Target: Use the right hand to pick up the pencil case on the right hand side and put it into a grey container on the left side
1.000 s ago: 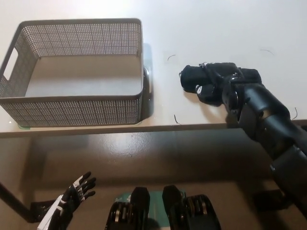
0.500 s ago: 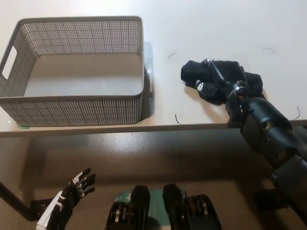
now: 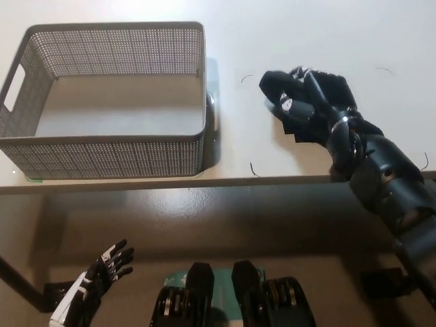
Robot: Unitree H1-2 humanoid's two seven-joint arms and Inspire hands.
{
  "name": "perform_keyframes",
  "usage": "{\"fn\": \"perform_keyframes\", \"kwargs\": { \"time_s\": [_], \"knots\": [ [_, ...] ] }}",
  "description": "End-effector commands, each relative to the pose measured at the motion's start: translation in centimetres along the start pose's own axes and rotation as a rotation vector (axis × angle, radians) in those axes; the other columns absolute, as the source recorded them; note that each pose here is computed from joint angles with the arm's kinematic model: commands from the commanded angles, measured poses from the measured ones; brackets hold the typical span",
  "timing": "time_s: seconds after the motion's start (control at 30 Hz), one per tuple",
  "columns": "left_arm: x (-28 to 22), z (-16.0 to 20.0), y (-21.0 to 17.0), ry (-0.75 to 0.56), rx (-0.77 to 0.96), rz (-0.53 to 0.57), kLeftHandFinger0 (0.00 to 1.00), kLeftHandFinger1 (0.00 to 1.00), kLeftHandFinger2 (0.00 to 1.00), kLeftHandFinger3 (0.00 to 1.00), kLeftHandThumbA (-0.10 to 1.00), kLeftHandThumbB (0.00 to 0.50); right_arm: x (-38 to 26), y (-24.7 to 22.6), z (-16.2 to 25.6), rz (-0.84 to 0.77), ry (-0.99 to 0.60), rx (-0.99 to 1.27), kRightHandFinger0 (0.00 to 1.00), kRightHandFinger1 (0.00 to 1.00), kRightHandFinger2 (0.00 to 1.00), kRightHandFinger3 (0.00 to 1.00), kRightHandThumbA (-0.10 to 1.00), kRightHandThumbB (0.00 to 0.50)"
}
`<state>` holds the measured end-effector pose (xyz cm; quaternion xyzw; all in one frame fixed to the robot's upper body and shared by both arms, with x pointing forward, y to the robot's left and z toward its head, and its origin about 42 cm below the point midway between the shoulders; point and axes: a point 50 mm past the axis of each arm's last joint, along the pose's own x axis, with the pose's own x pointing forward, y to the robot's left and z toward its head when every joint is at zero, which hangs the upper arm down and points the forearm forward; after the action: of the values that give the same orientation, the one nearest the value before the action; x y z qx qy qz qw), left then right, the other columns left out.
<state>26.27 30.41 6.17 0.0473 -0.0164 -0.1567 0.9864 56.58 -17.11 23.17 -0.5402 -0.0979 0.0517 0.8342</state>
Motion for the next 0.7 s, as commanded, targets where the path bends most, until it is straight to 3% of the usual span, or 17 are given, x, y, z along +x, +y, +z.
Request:
{"fn": "perform_keyframes", "kwargs": {
  "time_s": [0.0,0.03,0.07,0.1,0.13,0.2,0.4,0.47,0.53,0.67],
  "knots": [
    [-0.1,0.9,1.1,-0.021,0.024,0.006,1.00,1.00,1.00,1.00,1.00,0.489,3.3,-8.0,5.0,-0.212,-0.180,0.086,0.00,0.45,0.81,0.97,-0.10,0.086],
    [-0.1,0.9,1.1,-0.019,0.024,0.007,1.00,1.00,1.00,1.00,1.00,0.491,3.4,-8.4,5.4,-0.222,-0.196,0.087,0.02,0.49,0.81,0.95,-0.10,0.138],
    [-0.1,0.9,1.1,-0.027,0.027,0.010,1.00,1.00,1.00,1.00,1.00,0.491,3.6,-9.1,6.3,-0.246,-0.231,0.093,0.00,0.46,0.80,0.92,-0.10,0.168],
    [-0.1,0.9,1.1,-0.035,0.025,0.014,1.00,1.00,1.00,1.00,1.00,0.482,3.8,-9.8,7.1,-0.267,-0.260,0.096,0.00,0.45,0.79,0.92,-0.10,0.163],
    [-0.1,0.8,1.0,-0.037,0.030,0.015,1.00,1.00,1.00,1.00,1.00,0.476,3.9,-10.1,7.6,-0.271,-0.269,0.097,0.02,0.51,0.79,0.92,-0.10,0.133],
    [-0.2,0.7,1.0,-0.029,0.025,0.015,1.00,1.00,1.00,1.00,1.00,0.478,4.1,-11.2,9.3,-0.296,-0.315,0.108,0.00,0.48,0.78,0.90,-0.10,0.163],
    [-0.5,0.6,1.1,-0.027,0.035,0.013,1.00,1.00,1.00,1.00,1.00,0.477,4.3,-12.8,12.8,-0.344,-0.405,0.130,0.00,0.42,0.75,0.87,-0.10,0.174],
    [-0.7,0.5,1.1,-0.018,0.026,0.009,1.00,1.00,1.00,1.00,1.00,0.493,4.3,-13.3,14.3,-0.348,-0.435,0.130,0.00,0.40,0.75,0.89,-0.10,0.153],
    [-0.9,0.3,0.9,-0.025,0.037,0.008,1.00,1.00,1.00,1.00,1.00,0.452,4.1,-13.3,15.5,-0.362,-0.472,0.132,0.00,0.40,0.75,0.89,-0.10,0.164],
    [-1.2,0.1,0.9,-0.001,0.021,0.003,1.00,1.00,1.00,1.00,1.00,0.455,3.8,-13.7,18.6,-0.368,-0.528,0.141,0.00,0.35,0.75,0.87,-0.10,0.159]
  ]
}}
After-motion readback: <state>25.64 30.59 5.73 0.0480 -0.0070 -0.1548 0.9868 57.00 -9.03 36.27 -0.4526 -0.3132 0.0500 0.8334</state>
